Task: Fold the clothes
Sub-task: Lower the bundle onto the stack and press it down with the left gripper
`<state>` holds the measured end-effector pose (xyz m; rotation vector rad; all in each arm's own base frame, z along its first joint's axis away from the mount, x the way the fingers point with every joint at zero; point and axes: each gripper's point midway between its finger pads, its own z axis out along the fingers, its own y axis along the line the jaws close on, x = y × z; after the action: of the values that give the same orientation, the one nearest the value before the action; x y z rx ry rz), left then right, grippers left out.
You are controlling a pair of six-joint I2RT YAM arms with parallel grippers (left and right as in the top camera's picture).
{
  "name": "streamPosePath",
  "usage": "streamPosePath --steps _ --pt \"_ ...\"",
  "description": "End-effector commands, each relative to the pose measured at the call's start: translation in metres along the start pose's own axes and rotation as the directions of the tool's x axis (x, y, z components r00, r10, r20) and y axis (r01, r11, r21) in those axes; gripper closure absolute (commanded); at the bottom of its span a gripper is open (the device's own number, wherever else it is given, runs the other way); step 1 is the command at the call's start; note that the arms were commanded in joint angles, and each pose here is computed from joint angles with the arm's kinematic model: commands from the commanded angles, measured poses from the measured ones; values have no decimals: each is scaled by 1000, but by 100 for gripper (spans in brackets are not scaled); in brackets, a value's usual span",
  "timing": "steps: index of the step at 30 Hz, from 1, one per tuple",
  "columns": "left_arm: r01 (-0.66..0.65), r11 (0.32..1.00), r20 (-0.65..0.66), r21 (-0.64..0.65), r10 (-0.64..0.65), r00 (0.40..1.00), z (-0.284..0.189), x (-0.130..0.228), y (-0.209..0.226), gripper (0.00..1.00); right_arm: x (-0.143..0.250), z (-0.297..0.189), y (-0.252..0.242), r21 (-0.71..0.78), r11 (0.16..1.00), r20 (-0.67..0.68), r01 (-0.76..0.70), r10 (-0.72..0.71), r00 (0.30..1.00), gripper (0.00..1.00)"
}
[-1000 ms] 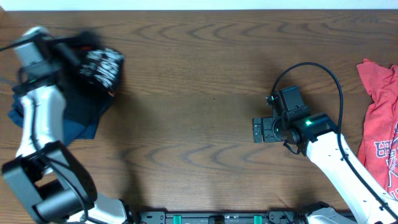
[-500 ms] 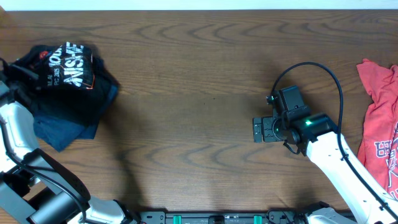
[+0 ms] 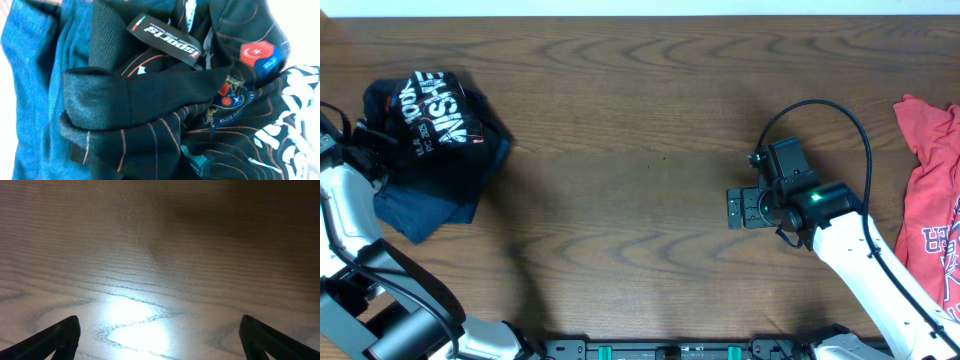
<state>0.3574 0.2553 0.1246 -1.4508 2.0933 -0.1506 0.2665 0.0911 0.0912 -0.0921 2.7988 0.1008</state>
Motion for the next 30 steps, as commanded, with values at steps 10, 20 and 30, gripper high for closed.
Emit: streamPosePath --steps 10,20,30 --pt "38 991 270 132 -73 960 -87 -53 -37 14 -7 -5 -4 13 1000 28 0 -1 1000 1" --pt "-69 958 16 279 67 998 -73 33 -98 17 -9 -5 -3 11 1000 36 0 0 999 1" --pt "-89 977 -130 196 115 985 -22 94 -108 17 -5 -5 -4 13 1000 17 1 -1 1000 1"
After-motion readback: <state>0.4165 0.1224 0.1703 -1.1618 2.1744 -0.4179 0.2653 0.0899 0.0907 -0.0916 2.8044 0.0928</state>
